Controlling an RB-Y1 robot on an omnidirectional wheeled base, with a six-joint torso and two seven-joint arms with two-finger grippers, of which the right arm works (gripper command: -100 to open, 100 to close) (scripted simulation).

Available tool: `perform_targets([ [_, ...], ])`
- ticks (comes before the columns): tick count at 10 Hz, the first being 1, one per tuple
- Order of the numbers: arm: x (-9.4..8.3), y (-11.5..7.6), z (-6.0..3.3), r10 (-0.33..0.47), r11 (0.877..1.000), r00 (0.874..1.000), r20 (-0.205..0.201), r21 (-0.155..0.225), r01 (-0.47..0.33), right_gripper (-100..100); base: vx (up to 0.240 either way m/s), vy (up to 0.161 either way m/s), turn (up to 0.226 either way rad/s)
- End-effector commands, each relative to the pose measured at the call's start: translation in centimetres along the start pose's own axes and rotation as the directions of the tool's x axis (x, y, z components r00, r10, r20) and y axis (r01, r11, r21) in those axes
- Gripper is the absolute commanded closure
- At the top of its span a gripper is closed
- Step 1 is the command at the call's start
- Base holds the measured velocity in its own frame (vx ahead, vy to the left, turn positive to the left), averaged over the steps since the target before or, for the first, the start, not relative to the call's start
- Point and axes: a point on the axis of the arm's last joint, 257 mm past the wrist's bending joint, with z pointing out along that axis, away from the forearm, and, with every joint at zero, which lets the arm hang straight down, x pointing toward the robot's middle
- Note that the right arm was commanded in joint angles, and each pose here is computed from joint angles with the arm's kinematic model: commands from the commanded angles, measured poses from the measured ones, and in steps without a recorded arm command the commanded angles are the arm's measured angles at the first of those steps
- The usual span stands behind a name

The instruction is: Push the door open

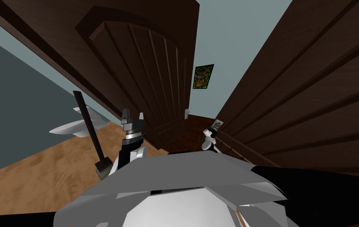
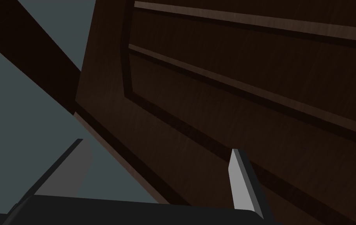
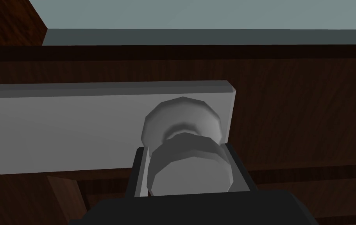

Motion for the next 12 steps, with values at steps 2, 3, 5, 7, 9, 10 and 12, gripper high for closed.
perform_targets([
  [2, 0.1, 0.0, -0.05, 0.000, 1.000, 1.000, -0.002, -0.001, 0.000, 100, -0.008, 0.014, -0.001],
  [3, 0.1, 0.0, -0.05, 0.000, 1.000, 1.000, -0.002, -0.001, 0.000, 100, 0.000, 0.000, 0.000],
  [5, -2.1, -0.3, 1.05, -0.006, 1.000, 0.999, 0.033, 0.005, 0.006, 100, -0.012, -0.064, 0.077],
  [7, -4.3, -0.3, 2.22, -0.008, 1.000, 0.998, 0.070, 0.006, 0.008, 100, 0.009, -0.124, 0.093],
  [9, -5.1, -0.3, 2.61, -0.008, 1.000, 0.996, 0.084, 0.008, 0.008, 100, 0.022, -0.086, 0.035],
  [10, -6.4, -0.4, 3.19, -0.008, 1.000, 0.994, 0.106, 0.011, 0.007, 100, 0.021, -0.080, 0.012],
  [12, -7.7, -0.5, 3.73, -0.007, 1.000, 0.992, 0.129, 0.014, 0.006, 100, 0.008, -0.080, -0.017],
])
